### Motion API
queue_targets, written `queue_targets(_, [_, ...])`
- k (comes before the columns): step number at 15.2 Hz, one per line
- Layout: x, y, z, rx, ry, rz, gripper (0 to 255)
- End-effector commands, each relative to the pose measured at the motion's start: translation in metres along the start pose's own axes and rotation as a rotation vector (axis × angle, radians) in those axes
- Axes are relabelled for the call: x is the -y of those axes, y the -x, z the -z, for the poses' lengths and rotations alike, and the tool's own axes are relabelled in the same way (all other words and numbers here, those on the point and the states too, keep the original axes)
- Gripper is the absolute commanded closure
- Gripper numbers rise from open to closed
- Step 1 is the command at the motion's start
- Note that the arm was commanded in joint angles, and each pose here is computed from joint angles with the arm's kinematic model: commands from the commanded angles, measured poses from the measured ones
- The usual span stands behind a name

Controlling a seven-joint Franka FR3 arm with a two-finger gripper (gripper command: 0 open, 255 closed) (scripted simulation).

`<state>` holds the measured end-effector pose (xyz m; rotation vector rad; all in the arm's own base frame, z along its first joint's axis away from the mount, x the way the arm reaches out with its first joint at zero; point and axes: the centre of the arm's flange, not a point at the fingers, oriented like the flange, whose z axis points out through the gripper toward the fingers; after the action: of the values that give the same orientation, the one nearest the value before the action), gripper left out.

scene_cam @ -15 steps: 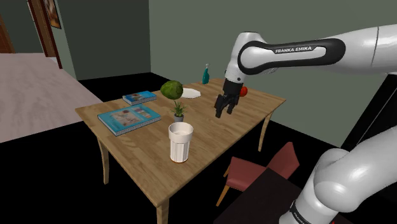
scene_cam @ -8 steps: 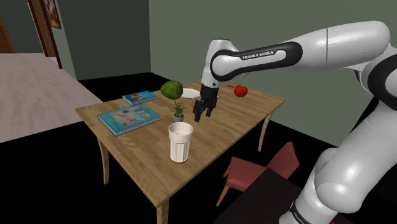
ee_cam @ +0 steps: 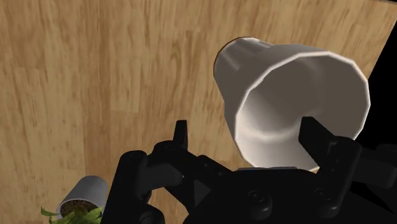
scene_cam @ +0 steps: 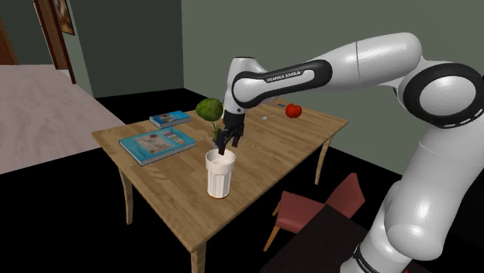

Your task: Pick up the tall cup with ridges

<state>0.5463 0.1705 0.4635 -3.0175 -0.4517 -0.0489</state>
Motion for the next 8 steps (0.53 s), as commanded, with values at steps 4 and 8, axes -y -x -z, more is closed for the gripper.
queue_targets(4, [-0.002, -0.001, -0.026, 0.0, 0.0, 0.002, 0])
queue_targets(8, [-0.002, -0.001, -0.035, 0.0, 0.0, 0.002, 255])
